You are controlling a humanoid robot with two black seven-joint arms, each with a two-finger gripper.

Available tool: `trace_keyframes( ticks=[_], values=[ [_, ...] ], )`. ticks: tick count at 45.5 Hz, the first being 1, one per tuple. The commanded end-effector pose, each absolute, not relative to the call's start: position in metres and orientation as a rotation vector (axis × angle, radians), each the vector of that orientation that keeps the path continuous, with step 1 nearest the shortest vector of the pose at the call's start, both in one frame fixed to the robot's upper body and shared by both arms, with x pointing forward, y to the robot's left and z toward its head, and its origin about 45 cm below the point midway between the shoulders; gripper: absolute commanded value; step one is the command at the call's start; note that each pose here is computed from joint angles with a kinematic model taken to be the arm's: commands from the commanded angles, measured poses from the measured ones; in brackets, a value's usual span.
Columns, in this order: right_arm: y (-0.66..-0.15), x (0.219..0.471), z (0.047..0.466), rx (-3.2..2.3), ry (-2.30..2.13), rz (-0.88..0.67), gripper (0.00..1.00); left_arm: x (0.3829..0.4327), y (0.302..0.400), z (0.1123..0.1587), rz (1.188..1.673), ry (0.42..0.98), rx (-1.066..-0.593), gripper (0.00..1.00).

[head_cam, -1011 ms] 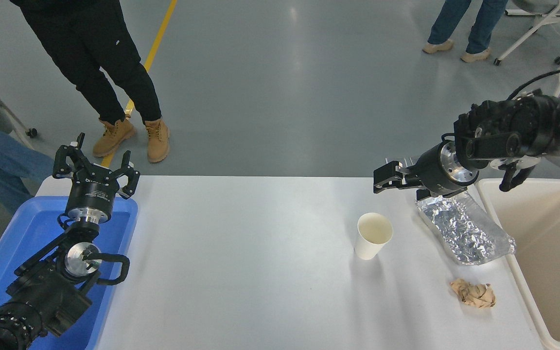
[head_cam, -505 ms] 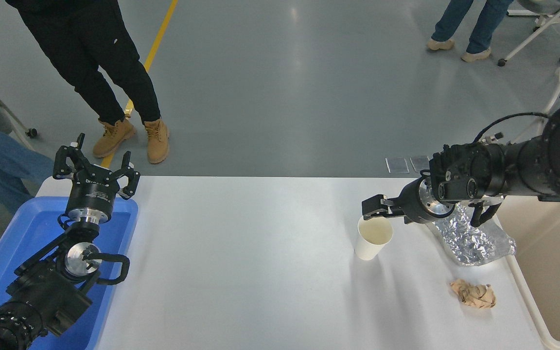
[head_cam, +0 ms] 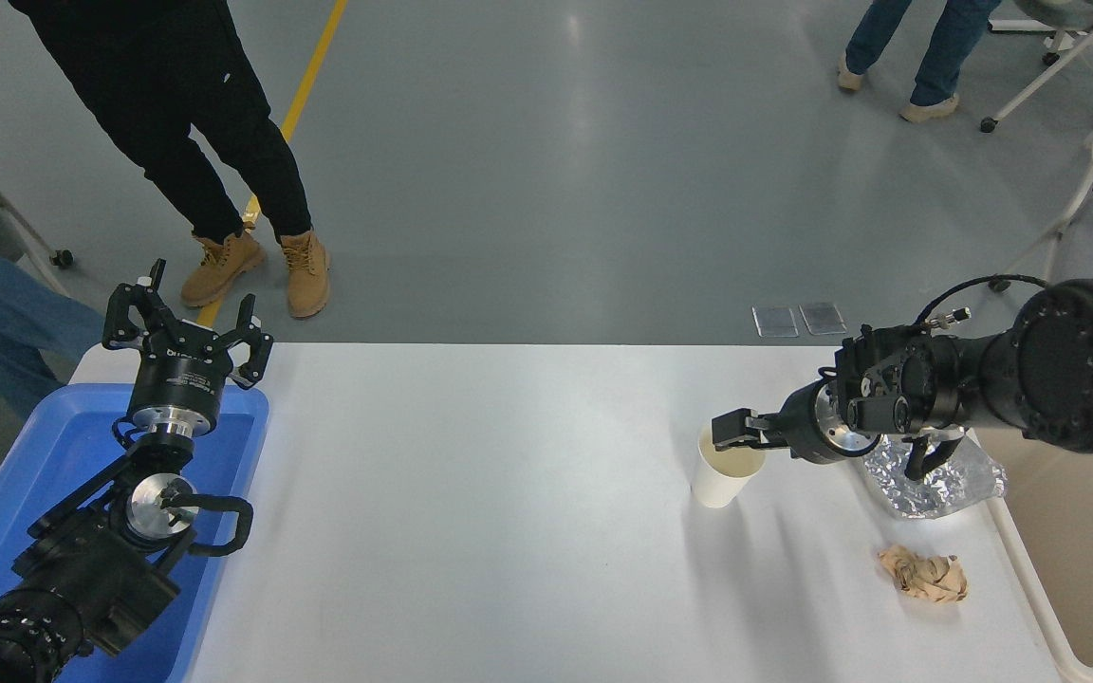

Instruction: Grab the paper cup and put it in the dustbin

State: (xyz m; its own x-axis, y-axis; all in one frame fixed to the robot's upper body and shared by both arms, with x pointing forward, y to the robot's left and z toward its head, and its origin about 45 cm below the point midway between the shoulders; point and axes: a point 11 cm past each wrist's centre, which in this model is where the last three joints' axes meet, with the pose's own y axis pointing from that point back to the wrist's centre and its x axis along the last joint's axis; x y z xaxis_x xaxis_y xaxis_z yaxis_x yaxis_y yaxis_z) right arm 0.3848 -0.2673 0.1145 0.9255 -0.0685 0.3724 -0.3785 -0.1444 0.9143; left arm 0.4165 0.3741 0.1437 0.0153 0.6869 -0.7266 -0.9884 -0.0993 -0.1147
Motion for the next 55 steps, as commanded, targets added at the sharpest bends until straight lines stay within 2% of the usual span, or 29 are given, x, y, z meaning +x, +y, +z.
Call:
trace_keyframes(
  ticks=[1,5,10,14,15,25,36,44,45,55],
  values=[
    [-0.274,0.383,0.103,1.687,-0.376,0.315,0.84,0.4165,0.3737,0.1436,1.518,0.523,-0.757,0.99],
    [-0.274,0.382,0.101,1.685,-0.369,0.328,0.66,0.4165,0.3737,0.1436,1.518,0.523,-0.757,0.99],
    [-0.274,0.382,0.102,1.686,-0.365,0.327,0.28,0.4165,0.3738,0.1436,1.518,0.523,-0.757,0.99],
    [-0.273,0.382,0.103,1.693,-0.372,0.306,0.03,0.4165,0.3745,0.1439,1.519,0.521,-0.757,0.99],
    [-0.274,0.382,0.104,1.693,-0.374,0.303,0.01,0.4165,0.3738,0.1436,1.518,0.523,-0.757,0.99],
    [-0.271,0.385,0.11,1.712,-0.362,0.294,0.0,0.4165,0.3738,0.1436,1.518,0.523,-0.757,0.99],
    [-0.272,0.41,0.148,1.734,-0.41,0.371,0.0,0.4165,0.3745,0.1439,1.519,0.521,-0.757,0.99],
    [-0.284,0.429,0.202,1.732,-0.486,0.383,0.0,0.4165,0.3745,0.1439,1.519,0.521,-0.757,0.99],
    [-0.287,0.436,0.222,1.737,-0.515,0.391,0.0,0.4165,0.3738,0.1436,1.518,0.523,-0.757,0.99],
    [-0.299,0.453,0.306,1.775,-0.647,0.426,0.0,0.4165,0.3745,0.1439,1.519,0.521,-0.757,0.99]
  ],
)
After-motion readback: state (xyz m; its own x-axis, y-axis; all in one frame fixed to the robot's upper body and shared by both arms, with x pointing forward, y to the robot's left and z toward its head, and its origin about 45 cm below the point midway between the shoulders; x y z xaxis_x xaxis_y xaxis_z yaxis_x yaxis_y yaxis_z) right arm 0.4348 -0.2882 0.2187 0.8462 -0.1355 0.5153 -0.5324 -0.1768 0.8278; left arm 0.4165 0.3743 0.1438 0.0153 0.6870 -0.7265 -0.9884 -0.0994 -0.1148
